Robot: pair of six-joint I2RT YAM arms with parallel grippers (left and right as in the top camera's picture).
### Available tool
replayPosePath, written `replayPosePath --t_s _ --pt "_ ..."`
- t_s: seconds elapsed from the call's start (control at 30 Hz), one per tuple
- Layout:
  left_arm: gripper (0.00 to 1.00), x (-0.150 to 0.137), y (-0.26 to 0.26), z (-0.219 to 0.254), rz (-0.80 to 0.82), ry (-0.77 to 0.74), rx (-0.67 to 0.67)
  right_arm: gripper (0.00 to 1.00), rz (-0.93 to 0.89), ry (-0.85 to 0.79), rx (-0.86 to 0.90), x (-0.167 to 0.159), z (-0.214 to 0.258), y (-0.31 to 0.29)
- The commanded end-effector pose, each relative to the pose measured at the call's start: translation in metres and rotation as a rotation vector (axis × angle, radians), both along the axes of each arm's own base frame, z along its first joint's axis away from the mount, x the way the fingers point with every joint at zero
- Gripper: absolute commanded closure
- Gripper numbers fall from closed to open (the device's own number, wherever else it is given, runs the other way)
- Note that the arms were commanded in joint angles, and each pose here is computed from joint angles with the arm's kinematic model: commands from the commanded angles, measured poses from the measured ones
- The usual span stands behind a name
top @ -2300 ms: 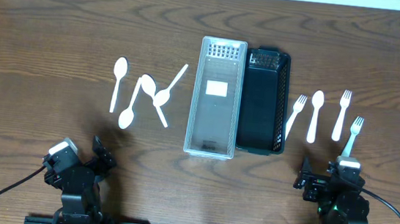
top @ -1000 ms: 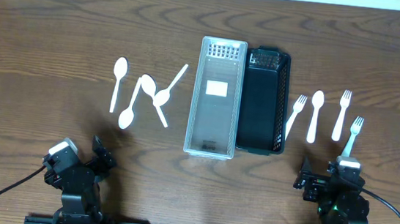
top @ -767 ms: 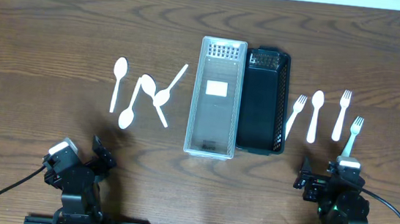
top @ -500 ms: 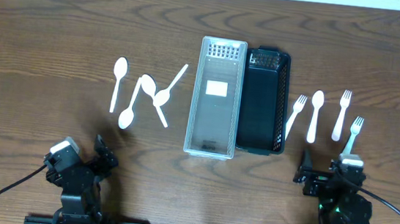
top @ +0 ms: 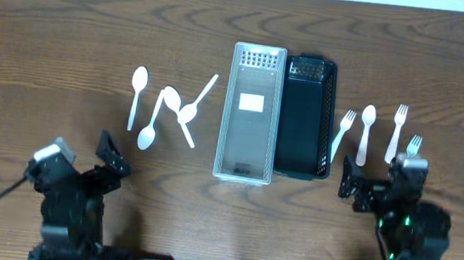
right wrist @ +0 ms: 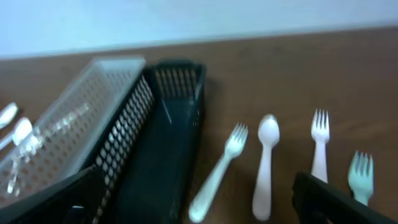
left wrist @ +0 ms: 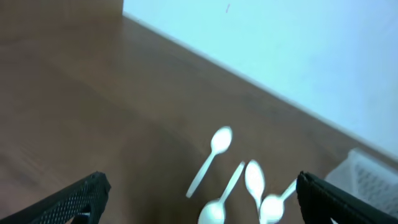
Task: Pack container
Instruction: 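Move the right gripper to the rightmost white fork and grasp it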
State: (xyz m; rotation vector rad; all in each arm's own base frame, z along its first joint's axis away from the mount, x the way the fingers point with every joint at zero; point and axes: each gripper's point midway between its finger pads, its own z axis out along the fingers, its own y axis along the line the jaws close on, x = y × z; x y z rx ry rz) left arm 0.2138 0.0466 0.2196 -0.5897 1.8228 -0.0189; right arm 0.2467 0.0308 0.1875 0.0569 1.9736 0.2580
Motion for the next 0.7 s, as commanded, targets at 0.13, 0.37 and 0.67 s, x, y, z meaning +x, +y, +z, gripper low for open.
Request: replayPosePath --t_s 0.13,0.37,0.67 --pt "0.02 0.031 0.000 0.032 -0.030 0.211 0.061 0.01 -0.100 0.261 -0.086 0.052 0.029 -0.024" --pt "0.02 0.074 -0.001 0.015 -0.080 0.453 0.130 0.01 -0.186 0.617 -0.083 0.103 -0.008 -0.061" --pt "0.02 0.093 -0.001 -0.062 -0.100 0.745 0.122 0.02 -0.295 0.922 0.006 0.107 -0.101 -0.112"
